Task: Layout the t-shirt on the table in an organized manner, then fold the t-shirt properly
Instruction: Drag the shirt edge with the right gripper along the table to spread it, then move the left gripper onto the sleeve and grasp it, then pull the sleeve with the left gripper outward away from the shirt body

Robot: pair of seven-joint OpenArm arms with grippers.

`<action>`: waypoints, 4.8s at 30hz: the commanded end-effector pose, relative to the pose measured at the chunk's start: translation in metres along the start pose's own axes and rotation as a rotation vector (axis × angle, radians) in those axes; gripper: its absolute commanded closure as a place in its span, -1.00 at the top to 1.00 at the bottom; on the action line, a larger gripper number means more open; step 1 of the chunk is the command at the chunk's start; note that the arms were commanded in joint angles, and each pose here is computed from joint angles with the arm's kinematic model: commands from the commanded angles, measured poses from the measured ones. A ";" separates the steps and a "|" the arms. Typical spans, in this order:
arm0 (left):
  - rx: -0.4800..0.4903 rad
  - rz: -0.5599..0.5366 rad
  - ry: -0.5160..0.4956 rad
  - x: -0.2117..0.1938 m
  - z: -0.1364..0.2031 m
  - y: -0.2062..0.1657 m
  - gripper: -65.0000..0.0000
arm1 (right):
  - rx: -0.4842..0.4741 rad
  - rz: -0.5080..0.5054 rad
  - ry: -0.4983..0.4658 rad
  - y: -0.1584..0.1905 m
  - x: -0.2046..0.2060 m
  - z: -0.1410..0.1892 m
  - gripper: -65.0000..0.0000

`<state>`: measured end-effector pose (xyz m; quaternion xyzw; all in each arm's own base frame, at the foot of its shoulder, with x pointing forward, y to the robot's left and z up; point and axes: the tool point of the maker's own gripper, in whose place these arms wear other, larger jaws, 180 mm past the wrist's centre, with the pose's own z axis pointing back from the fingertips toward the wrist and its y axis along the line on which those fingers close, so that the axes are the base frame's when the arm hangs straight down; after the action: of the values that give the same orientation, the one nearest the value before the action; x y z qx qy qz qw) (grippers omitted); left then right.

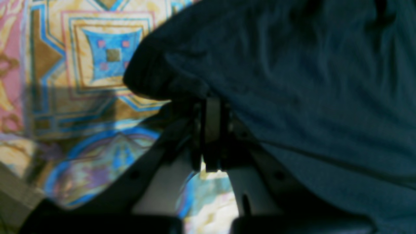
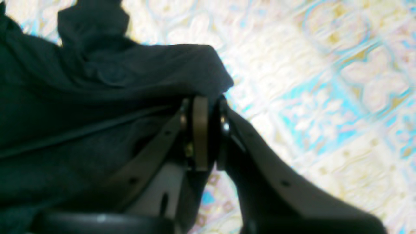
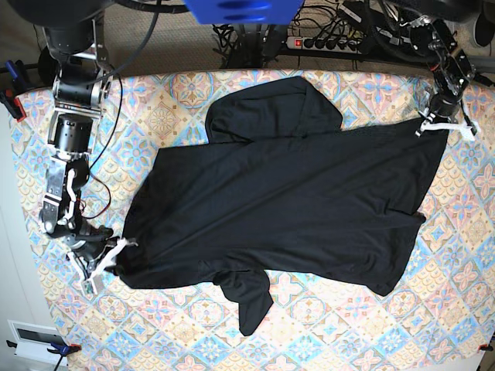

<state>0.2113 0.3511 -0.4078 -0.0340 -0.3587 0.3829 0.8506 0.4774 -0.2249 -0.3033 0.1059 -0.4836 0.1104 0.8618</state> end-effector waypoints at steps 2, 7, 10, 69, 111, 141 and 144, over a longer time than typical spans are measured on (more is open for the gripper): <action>-0.055 0.004 -0.060 0.021 0.000 -0.019 -1.00 | -0.042 0.028 -0.116 -0.017 0.049 0.005 -1.00; -0.130 -0.010 -0.057 0.023 -0.009 -0.054 -1.00 | -0.113 0.097 -0.123 -0.036 0.056 -0.004 -1.00; -0.160 -0.014 -0.063 0.027 -0.012 -0.069 -1.00 | -0.152 0.148 -0.106 -0.045 0.047 -0.009 -0.99; -0.344 -0.573 0.320 -0.117 0.034 -0.132 -1.00 | -0.165 0.190 0.106 0.039 -0.101 0.067 -0.34; -0.451 -0.476 0.500 -0.150 0.052 -0.148 -0.08 | -0.125 -0.006 0.114 0.017 -0.090 0.027 -0.33; -0.248 -0.521 0.441 -0.148 0.024 -0.111 -1.00 | -0.124 -0.005 0.115 0.017 -0.090 0.027 -0.33; -0.286 -0.514 0.383 -0.127 0.037 -0.119 -1.00 | -0.124 -0.005 0.115 0.017 -0.090 0.027 -0.33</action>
<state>0.2007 0.1715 -0.4215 -0.1335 -0.2323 0.0913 0.9591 0.3909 -0.2184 -0.3859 0.0529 -0.4100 0.0837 0.9067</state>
